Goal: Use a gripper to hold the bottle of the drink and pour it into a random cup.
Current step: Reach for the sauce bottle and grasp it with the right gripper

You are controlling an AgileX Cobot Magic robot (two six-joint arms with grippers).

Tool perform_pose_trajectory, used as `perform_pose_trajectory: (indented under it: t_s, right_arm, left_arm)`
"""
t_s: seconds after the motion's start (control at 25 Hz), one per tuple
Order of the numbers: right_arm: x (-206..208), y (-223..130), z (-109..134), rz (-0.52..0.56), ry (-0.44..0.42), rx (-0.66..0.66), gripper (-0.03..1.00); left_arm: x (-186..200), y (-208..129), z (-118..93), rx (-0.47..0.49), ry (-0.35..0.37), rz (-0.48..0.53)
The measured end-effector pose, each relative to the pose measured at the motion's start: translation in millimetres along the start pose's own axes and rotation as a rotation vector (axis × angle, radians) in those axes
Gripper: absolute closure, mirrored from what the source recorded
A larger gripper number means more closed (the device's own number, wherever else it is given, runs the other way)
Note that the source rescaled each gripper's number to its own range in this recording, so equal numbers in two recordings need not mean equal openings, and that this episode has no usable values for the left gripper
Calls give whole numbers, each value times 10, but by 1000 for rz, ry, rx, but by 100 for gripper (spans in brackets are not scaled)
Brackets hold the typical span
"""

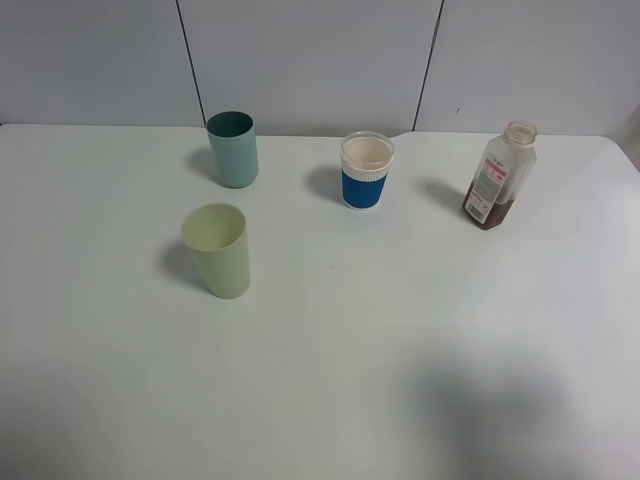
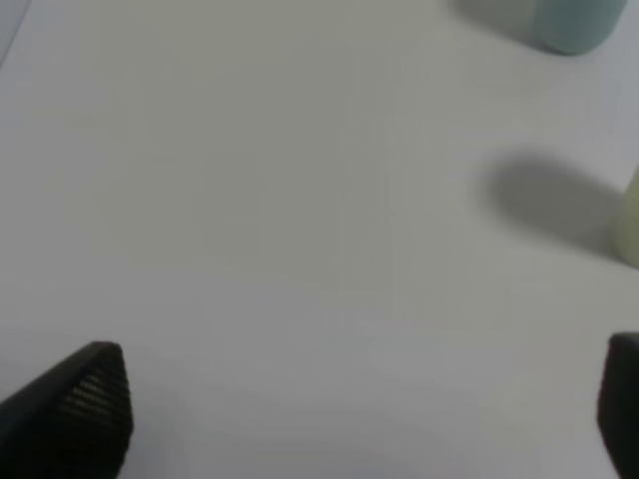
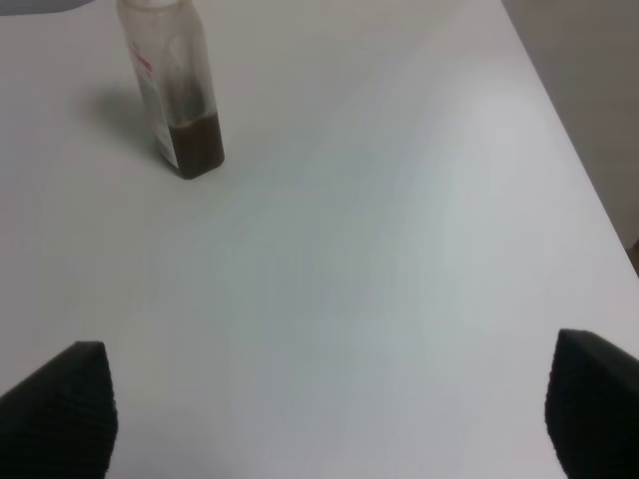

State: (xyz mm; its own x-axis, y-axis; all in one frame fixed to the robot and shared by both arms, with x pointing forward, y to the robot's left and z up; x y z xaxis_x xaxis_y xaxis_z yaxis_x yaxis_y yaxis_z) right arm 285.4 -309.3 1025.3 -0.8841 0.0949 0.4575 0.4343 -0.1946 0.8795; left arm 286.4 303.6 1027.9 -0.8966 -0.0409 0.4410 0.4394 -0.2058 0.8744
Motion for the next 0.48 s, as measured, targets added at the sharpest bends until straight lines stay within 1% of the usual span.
perform_pose_trajectory:
  t_s: [0.28,0.48]
  right_arm:
    - [-1,-2,16,4,29,15,9]
    - [-2,2,12,3,36,26,9]
  left_arm:
    - [0,2,-7,3,-4,-1]
    - [-10,-4,20,19,35,16]
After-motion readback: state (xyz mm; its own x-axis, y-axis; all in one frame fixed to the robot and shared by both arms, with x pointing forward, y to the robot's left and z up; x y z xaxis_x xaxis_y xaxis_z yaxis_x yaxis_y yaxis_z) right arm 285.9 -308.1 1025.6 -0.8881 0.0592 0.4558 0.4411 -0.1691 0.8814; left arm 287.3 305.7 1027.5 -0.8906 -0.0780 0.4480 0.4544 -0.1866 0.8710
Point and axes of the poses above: a point on each arm's last joint axis where the gripper is mounted, x pointing back along that axis away from the gripper, z along the wrist's bending axis when the last joint is at zero, y = z × x, the point moved 6 cm from there along -x, pointing out along that axis toward the gripper, and after that the axes turned 12 degrees about -x, right-handed, at the moved point
